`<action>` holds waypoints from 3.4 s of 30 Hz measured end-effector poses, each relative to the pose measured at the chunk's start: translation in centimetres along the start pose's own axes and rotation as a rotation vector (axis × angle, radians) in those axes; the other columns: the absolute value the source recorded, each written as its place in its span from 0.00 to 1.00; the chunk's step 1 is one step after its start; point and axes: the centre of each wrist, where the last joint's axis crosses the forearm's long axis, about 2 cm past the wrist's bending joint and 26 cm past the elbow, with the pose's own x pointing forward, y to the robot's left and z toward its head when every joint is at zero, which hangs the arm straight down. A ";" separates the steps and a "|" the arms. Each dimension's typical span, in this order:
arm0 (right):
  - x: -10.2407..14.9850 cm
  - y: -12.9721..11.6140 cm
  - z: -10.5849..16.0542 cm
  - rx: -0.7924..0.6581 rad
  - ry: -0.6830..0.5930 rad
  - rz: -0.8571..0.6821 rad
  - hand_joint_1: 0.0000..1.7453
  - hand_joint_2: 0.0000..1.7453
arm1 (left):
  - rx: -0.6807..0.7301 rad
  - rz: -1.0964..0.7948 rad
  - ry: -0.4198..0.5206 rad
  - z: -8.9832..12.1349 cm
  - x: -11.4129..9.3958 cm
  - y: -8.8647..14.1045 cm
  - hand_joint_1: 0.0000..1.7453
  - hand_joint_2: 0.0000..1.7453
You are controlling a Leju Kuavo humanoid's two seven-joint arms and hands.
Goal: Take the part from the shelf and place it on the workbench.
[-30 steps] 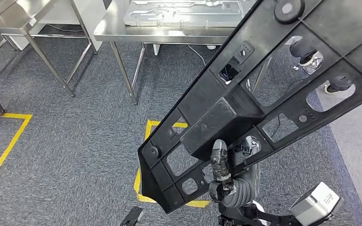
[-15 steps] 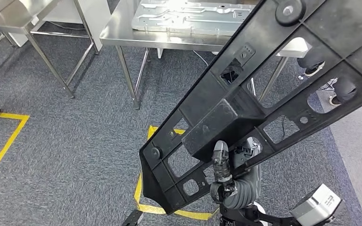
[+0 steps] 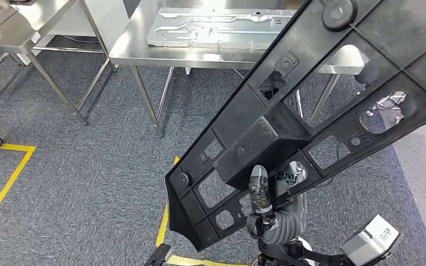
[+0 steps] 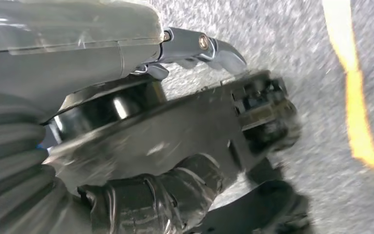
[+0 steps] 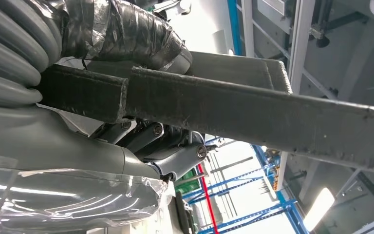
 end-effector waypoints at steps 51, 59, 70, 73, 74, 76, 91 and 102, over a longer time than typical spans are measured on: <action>-0.5 -0.2 0.0 0.002 0.033 0.009 1.00 1.00 | -0.010 -0.006 0.017 0.0 -0.4 0.0 0.00 1.00; -0.5 -0.1 -0.2 0.003 0.029 0.006 1.00 1.00 | -0.011 -0.008 0.010 0.0 0.0 0.0 0.00 1.00; -0.6 -0.1 -0.3 0.004 0.033 0.006 1.00 1.00 | -0.007 -0.014 0.007 -0.1 0.1 0.1 0.00 1.00; -0.7 -0.1 -0.3 0.004 0.032 0.007 1.00 1.00 | -0.008 -0.015 0.008 0.0 0.0 0.1 0.00 1.00; -0.7 -0.1 -0.3 0.004 0.033 0.008 1.00 1.00 | -0.008 -0.015 0.009 0.0 0.0 0.1 0.00 1.00; -0.7 -0.1 -0.3 0.004 0.034 0.009 1.00 1.00 | -0.008 -0.016 0.011 0.0 -0.1 0.1 0.00 1.00; -0.8 -0.1 -0.3 0.012 0.038 0.006 1.00 1.00 | -0.013 -0.015 0.006 0.0 0.1 0.0 0.00 1.00; -1.0 -0.1 -0.9 0.039 0.037 0.051 1.00 1.00 | 0.001 -0.004 0.016 -0.1 -0.1 0.3 0.00 1.00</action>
